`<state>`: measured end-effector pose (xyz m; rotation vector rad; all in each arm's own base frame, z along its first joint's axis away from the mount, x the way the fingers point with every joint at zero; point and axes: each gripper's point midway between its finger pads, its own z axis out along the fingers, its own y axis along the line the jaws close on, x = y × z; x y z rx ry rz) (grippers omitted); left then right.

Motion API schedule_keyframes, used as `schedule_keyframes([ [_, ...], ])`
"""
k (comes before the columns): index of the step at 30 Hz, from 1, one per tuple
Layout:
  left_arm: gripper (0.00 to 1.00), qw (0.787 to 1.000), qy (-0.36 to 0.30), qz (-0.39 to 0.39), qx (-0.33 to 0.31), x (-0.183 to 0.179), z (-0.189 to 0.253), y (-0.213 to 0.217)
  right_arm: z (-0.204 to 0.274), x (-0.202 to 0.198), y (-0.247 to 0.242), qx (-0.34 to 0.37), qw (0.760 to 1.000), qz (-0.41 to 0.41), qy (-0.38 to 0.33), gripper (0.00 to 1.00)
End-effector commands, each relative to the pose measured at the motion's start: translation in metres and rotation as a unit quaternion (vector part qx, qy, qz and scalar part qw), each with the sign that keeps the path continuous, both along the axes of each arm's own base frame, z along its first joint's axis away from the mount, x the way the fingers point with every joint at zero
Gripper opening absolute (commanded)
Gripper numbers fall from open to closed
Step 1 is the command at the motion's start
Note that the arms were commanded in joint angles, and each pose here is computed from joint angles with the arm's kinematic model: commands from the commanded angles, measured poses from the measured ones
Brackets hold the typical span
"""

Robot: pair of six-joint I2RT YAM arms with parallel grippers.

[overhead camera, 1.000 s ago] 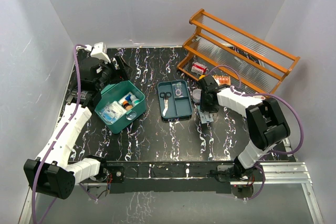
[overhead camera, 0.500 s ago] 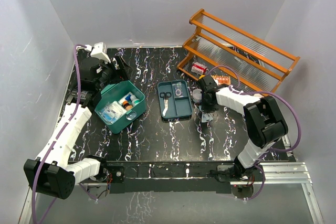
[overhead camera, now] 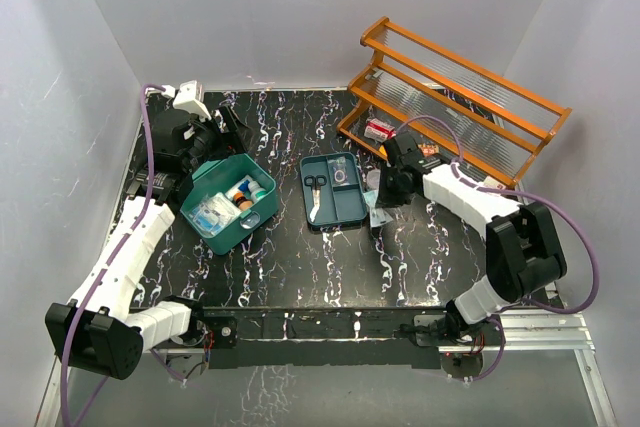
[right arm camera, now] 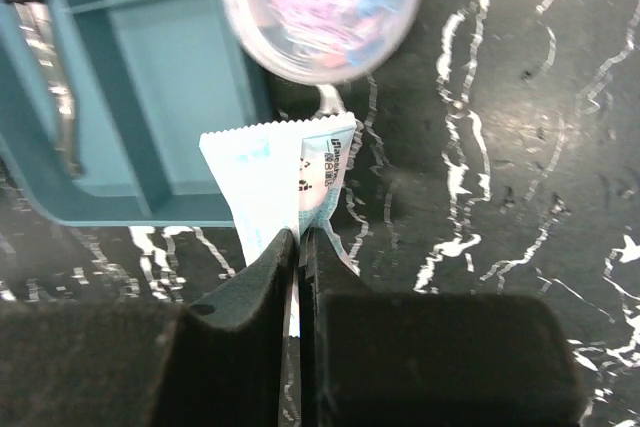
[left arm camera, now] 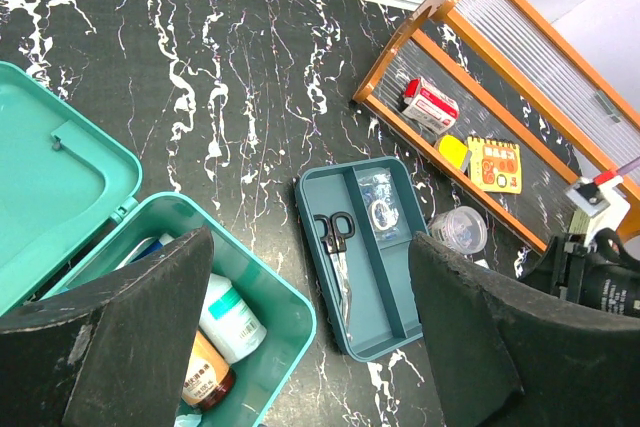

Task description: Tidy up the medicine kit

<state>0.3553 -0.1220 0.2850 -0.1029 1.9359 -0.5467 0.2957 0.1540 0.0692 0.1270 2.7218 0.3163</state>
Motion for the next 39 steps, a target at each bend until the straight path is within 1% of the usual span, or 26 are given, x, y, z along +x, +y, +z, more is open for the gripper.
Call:
schedule_keyframes([
  [1, 0.78, 1.000, -0.021, -0.005, -0.006, -0.002, 0.015, -0.001, 0.049, 0.029, 0.033, 0.084, 0.995, 0.002, -0.058, 0.01],
  [4, 0.78, 1.000, -0.022, -0.005, -0.006, -0.002, 0.016, -0.001, 0.052, 0.042, 0.042, 0.093, 0.993, -0.010, -0.067, 0.01],
  [8, 0.78, 1.000, -0.024, -0.004, -0.006, -0.001, 0.018, -0.001, 0.050, 0.051, 0.056, 0.080, 0.995, -0.023, -0.063, 0.01],
  [13, 0.78, 1.000, -0.023, -0.004, -0.006, -0.001, 0.018, -0.001, 0.041, 0.056, 0.076, 0.063, 0.996, -0.019, -0.066, 0.01],
  [16, 0.78, 1.000, -0.022, -0.005, -0.006, 0.000, 0.018, -0.002, 0.032, 0.059, 0.085, 0.044, 0.997, -0.015, -0.065, 0.01],
  [24, 0.78, 1.000, -0.020, -0.005, -0.006, 0.000, 0.017, -0.002, -0.002, 0.070, 0.088, -0.004, 0.999, -0.018, -0.051, 0.02],
  [29, 0.78, 1.000, -0.020, -0.004, -0.005, -0.001, 0.016, -0.001, -0.013, 0.071, 0.091, -0.015, 0.999, -0.010, -0.041, 0.06],
  [34, 0.78, 1.000, -0.020, -0.002, -0.003, -0.001, 0.016, 0.000, -0.015, 0.066, 0.089, -0.037, 0.999, -0.010, -0.031, 0.19],
  [36, 0.78, 1.000, -0.020, -0.002, -0.003, -0.001, 0.016, 0.000, -0.012, 0.065, 0.089, -0.039, 0.999, -0.010, -0.030, 0.22],
  [39, 0.78, 1.000, -0.021, -0.002, -0.002, -0.001, 0.016, 0.000, -0.007, 0.064, 0.088, -0.041, 0.999, -0.010, -0.034, 0.24],
])
